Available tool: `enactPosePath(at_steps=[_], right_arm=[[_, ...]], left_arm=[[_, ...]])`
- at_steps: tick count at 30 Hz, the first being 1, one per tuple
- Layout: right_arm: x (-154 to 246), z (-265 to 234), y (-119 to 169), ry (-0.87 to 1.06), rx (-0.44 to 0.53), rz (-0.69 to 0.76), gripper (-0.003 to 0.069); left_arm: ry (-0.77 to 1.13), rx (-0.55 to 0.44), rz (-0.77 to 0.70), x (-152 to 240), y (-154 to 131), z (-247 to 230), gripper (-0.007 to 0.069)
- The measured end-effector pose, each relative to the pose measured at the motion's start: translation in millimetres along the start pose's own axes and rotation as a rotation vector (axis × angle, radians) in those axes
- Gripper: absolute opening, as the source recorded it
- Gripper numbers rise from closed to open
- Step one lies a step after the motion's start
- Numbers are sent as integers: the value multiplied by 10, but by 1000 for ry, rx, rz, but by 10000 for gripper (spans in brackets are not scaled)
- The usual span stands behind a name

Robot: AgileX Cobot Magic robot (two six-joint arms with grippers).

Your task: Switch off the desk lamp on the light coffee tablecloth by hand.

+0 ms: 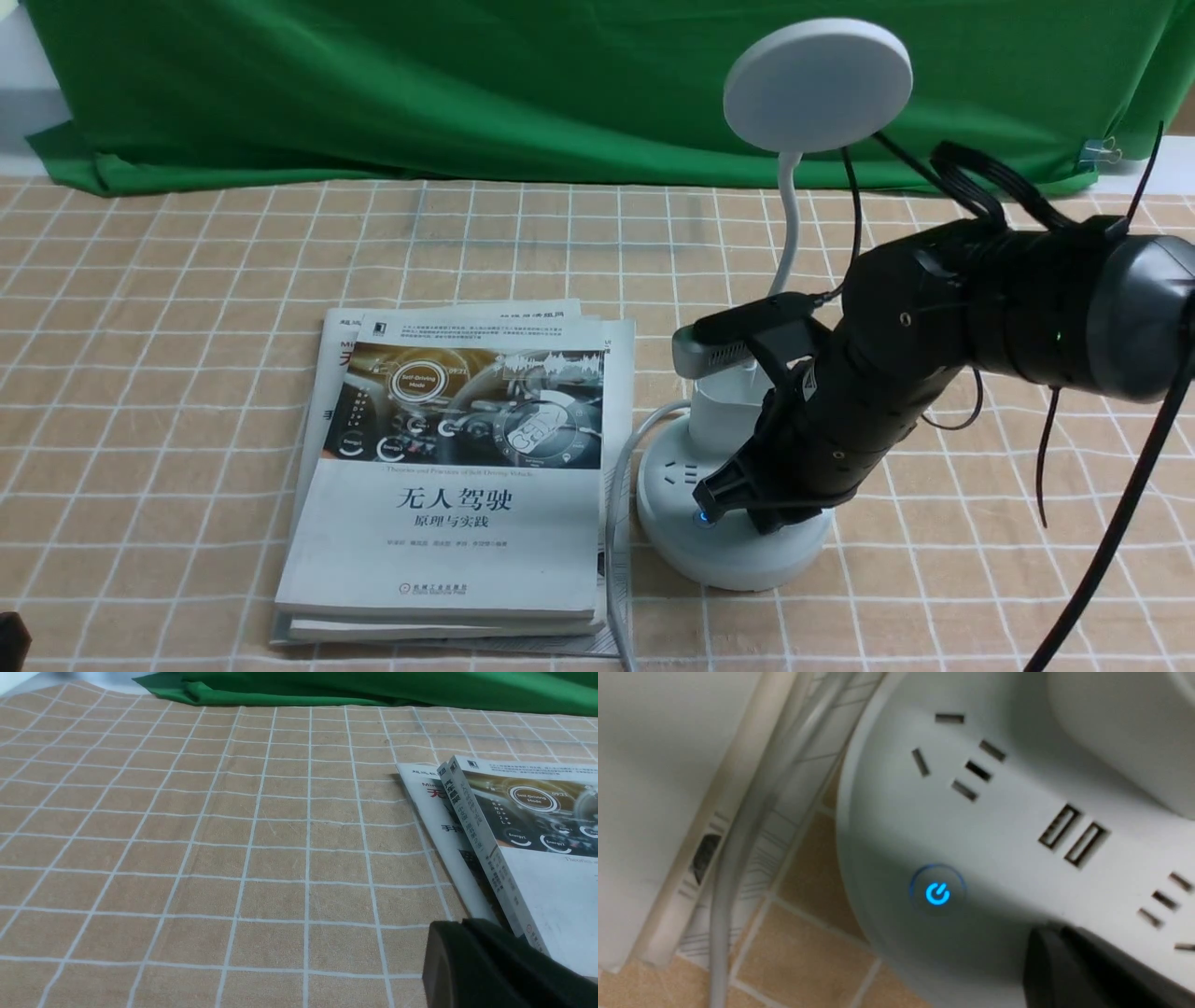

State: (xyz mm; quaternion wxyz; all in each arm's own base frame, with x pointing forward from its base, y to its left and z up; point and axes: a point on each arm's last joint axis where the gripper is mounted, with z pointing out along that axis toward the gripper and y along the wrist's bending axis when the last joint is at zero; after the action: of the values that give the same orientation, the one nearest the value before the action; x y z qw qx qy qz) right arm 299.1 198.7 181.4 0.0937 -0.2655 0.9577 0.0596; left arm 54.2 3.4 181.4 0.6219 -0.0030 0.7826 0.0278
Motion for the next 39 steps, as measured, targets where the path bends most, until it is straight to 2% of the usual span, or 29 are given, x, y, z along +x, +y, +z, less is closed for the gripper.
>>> enactPosePath(at_steps=[12, 17, 23, 30, 35, 39], right_arm=[[12, -416, 38, -123, -6, 0, 43], [16, -333, 34, -92, -5, 4, 43], [19, -2, 12, 4, 2, 6, 43], [4, -2, 10, -4, 5, 4, 46], [36, -213, 9, -51, 18, -9, 45], [217, -633, 22, -164, 17, 1, 45]], left_arm=[[0, 0, 0, 0, 0, 0, 4], [0, 0, -1, 0, 0, 0, 4], [0, 0, -1, 0, 0, 0, 4], [1, 0, -1, 1, 0, 0, 4], [1, 0, -1, 1, 0, 0, 4], [1, 0, -1, 1, 0, 0, 4]])
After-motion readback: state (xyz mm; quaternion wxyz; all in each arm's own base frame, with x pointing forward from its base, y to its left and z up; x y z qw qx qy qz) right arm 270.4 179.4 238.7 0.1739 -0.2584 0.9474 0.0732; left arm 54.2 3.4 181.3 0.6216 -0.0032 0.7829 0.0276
